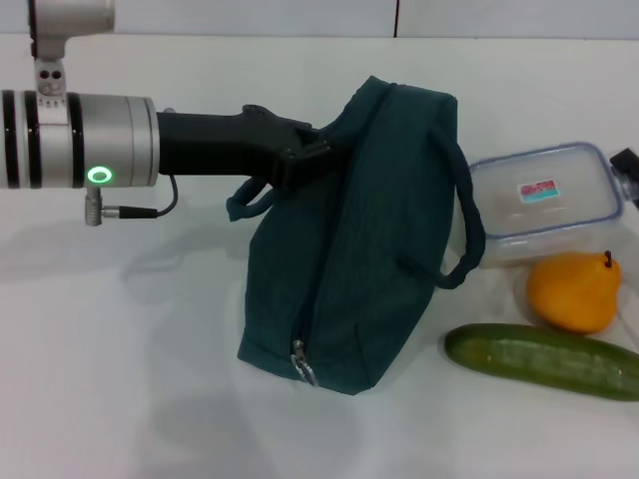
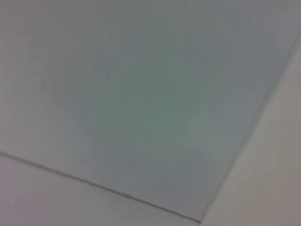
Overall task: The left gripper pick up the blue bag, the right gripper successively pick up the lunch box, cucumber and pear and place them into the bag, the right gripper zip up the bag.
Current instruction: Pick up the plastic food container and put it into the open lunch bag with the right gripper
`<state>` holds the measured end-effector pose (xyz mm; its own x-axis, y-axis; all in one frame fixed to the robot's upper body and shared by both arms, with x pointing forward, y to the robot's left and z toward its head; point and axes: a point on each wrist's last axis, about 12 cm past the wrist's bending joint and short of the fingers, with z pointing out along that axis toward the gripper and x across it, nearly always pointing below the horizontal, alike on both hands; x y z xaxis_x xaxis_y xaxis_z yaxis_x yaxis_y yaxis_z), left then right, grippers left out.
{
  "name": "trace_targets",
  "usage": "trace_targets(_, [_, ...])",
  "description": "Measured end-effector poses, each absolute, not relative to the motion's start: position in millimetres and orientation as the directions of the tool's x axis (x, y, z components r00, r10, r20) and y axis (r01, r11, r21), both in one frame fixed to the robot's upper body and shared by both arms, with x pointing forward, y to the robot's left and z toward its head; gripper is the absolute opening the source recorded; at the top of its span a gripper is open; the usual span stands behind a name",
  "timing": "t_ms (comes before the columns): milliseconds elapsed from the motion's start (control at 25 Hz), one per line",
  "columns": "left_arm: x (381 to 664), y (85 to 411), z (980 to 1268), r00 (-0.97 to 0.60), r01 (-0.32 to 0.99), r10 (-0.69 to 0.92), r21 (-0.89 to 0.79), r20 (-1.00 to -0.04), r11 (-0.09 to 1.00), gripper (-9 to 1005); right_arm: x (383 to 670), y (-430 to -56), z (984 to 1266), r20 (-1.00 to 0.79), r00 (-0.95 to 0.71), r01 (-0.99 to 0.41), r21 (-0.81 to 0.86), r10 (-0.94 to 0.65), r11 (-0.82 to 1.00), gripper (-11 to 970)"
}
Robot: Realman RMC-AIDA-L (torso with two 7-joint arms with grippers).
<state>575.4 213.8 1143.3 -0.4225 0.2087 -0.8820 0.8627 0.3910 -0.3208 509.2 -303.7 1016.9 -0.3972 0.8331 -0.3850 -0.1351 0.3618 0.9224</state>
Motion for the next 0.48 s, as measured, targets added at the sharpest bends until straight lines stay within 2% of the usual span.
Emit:
trace_targets(280, [574.1,214.4,1139.9,-0.408,0.868,0.175,-0.321,-0.896,0.380,48,505.4,-316.1,1038.1,-0.535,-0.315,-0.325,0.837,0.784,0.441,94])
trace_targets(480, [574.4,217.8,1138.8,-0.389,0.871,0.154,-0.307,-0.908,0.384,48,504.8,-321.8,1048.0,-0.604,-0.252,-0.399,0.777,0.756,0.487,94])
